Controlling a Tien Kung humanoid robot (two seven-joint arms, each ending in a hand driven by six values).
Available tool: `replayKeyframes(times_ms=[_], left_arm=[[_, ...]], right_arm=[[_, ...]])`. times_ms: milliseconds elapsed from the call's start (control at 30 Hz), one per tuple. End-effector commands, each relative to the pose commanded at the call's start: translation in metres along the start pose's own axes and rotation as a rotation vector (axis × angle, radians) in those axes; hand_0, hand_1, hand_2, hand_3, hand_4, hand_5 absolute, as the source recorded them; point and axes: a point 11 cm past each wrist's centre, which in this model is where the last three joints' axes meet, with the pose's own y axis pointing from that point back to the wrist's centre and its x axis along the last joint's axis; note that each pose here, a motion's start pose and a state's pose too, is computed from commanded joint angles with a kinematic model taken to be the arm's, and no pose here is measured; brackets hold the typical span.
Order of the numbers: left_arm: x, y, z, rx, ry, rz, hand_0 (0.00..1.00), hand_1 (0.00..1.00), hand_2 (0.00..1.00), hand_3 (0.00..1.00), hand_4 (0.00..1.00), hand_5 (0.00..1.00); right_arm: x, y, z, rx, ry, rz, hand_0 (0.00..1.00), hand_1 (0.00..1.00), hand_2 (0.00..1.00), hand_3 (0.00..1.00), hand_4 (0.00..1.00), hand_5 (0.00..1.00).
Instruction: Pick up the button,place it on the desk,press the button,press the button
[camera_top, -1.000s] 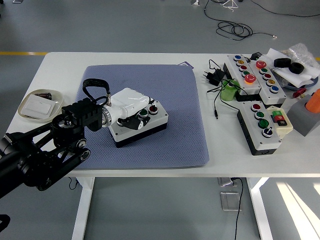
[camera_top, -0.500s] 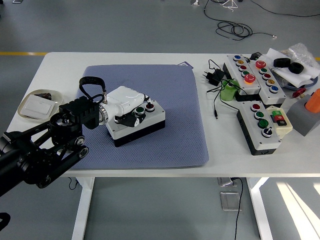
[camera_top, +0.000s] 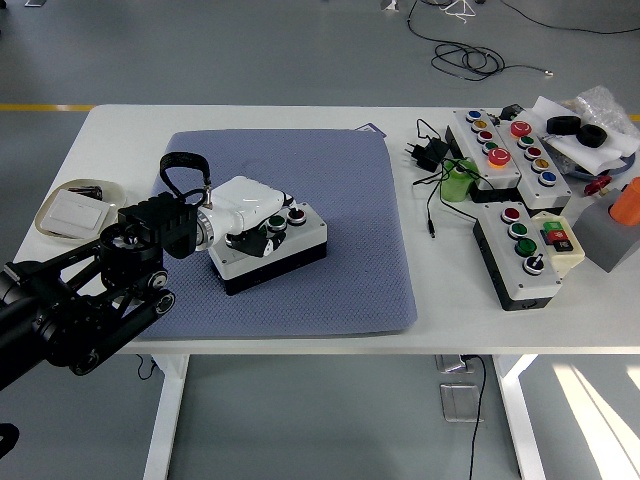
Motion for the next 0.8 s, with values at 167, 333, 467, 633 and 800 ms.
replayKeyframes(times_ms=[167,333,467,633,800], left_arm=[[0.014,0.004,0.001,-0.008,0.021,0.053,0.034,0.091,0.122,0.7,0.504,0.262],[0.038,0.011,0.004,-0.032,0.055,0.121,0.031,0.088,0.121,0.717,0.508,0.282],[0.05,0.016,0.006,-0.045,0.073,0.161,0.031,0.087,0.121,0.723,0.511,0.306],[0.07,0.024,0.001,-0.032,0.124,0.259,0.016,0.088,0.132,0.728,0.526,0.382],[0.086,0.033,-0.012,-0.016,0.283,0.418,0.002,0.075,0.154,0.763,0.667,0.643]], right_arm=[[0.0,0.0,0.0,0.001,0.0,-0.001,0.787,0.797,0.817,0.751,0.412,0.479],[0.0,0.0,-0.001,0.003,-0.001,-0.001,0.787,0.797,0.817,0.751,0.412,0.479],[0.0,0.0,-0.001,0.003,0.001,-0.001,0.787,0.797,0.817,0.751,0.412,0.479],[0.0,0.0,-0.001,0.002,0.001,-0.001,0.787,0.797,0.817,0.751,0.412,0.479],[0.0,0.0,0.0,0.0,0.0,0.0,0.787,0.797,0.817,0.751,0.412,0.479]])
